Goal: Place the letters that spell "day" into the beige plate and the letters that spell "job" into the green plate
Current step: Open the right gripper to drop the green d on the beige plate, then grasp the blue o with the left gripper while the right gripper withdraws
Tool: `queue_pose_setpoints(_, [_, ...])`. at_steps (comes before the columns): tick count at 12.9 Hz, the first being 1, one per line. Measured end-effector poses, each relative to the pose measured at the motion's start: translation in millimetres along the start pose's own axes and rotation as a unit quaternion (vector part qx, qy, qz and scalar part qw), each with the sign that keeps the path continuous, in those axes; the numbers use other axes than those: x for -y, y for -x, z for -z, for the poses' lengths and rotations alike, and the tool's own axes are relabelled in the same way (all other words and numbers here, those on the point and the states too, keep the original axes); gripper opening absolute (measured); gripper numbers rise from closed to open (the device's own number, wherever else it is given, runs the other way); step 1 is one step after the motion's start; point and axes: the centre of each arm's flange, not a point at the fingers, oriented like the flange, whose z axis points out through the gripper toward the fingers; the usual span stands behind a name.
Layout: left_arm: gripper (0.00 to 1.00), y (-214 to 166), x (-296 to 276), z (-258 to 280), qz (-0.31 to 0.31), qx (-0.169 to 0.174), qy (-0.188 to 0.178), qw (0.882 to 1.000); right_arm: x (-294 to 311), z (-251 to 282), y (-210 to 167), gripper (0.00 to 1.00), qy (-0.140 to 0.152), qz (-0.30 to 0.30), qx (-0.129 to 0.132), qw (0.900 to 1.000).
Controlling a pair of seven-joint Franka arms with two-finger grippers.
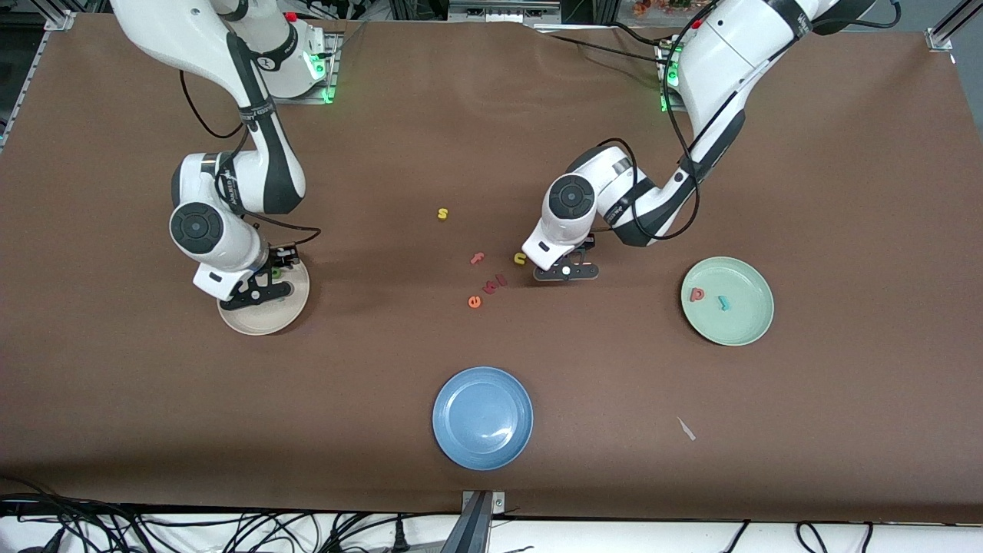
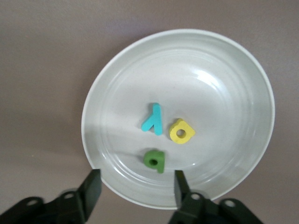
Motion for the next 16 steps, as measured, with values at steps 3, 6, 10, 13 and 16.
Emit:
queue_pose_setpoints(3, [0.38, -1, 0, 0, 0.000, -0.001, 0.002, 1.000, 4, 35, -11, 1.00, -0.007, -0.001, 0.023, 1.000])
queue_pose_setpoints(6, [0.35, -2, 1, -2, 0.001, -0.001, 0.001, 1.000, 16, 85, -18, 1.00, -0.014, -0.026, 0.056, 0.998])
queue_pose_setpoints(10, [0.26, -2, 0, -4, -0.012, -0.012, -0.002, 1.000, 23, 134, -15, 1.00, -0.019, -0.036, 0.097, 0.994])
queue_pose_setpoints(13, [0.26, -7, 3, -1, -0.009, -0.016, -0.002, 1.000, 23, 167, -9, 1.00, -0.023, -0.040, 0.121, 0.992])
queue_pose_setpoints(16, [0.26, -19, 17, 22, 0.004, -0.021, -0.012, 1.000, 26, 200, -3, 1.00, -0.027, -0.037, 0.123, 0.991])
